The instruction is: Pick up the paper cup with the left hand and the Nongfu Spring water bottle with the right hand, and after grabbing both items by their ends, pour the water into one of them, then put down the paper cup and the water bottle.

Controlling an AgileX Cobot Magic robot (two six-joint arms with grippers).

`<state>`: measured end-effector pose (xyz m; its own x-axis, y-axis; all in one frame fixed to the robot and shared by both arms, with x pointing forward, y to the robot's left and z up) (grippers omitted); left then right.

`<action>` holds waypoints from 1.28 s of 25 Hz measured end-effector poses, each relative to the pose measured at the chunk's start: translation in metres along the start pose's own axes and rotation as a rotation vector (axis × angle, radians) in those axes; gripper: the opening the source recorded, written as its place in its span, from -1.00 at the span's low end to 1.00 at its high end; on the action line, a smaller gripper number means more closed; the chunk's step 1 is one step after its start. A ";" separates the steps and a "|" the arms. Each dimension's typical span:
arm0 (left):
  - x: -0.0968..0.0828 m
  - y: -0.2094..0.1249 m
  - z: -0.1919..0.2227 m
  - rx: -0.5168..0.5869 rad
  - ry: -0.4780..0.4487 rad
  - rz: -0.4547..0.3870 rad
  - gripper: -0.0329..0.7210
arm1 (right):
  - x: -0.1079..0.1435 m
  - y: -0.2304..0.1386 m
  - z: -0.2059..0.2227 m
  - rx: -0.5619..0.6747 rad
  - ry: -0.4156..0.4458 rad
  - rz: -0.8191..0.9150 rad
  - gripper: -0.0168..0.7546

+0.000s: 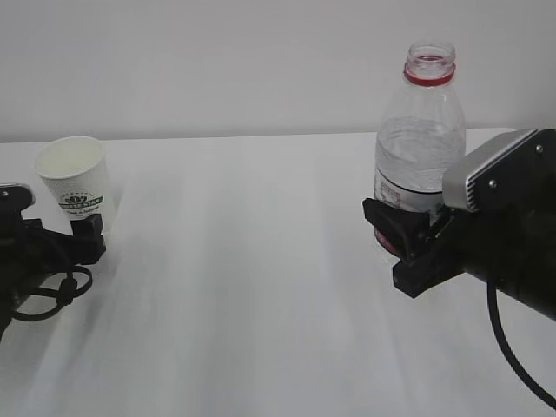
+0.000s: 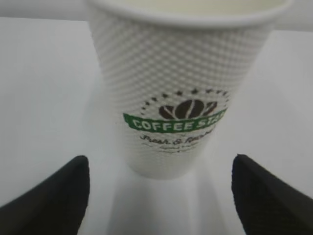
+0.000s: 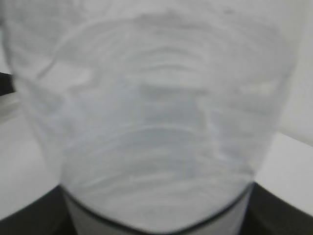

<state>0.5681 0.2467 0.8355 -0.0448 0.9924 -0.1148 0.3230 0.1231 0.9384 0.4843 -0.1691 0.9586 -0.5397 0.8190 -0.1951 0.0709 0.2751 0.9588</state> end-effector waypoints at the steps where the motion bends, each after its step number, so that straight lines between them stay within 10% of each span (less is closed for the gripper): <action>1: -0.001 -0.003 0.003 0.005 -0.005 0.004 0.84 | 0.000 0.000 0.000 0.000 0.000 -0.003 0.25; 32: 0.012 0.004 0.052 -0.066 -0.004 -0.004 0.84 | -0.001 0.000 0.000 0.001 -0.005 -0.006 0.25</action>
<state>0.6182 0.2596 0.8212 -0.0420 0.9919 -0.1200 0.2602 0.1269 0.9572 0.4847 -0.1697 0.9587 -0.5358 0.8199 -0.2018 0.0683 0.2803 0.9575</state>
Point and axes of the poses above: a point on each arm's last joint axis where the gripper is mounted, z pointing out along that axis toward the gripper, x along the wrist's bending axis when the last joint is at zero, y = z × x, the point moved 3 cm from there along z, pointing out along that axis toward the gripper, and after that the axes turned 1 degree about -z, right-handed, at the moved point
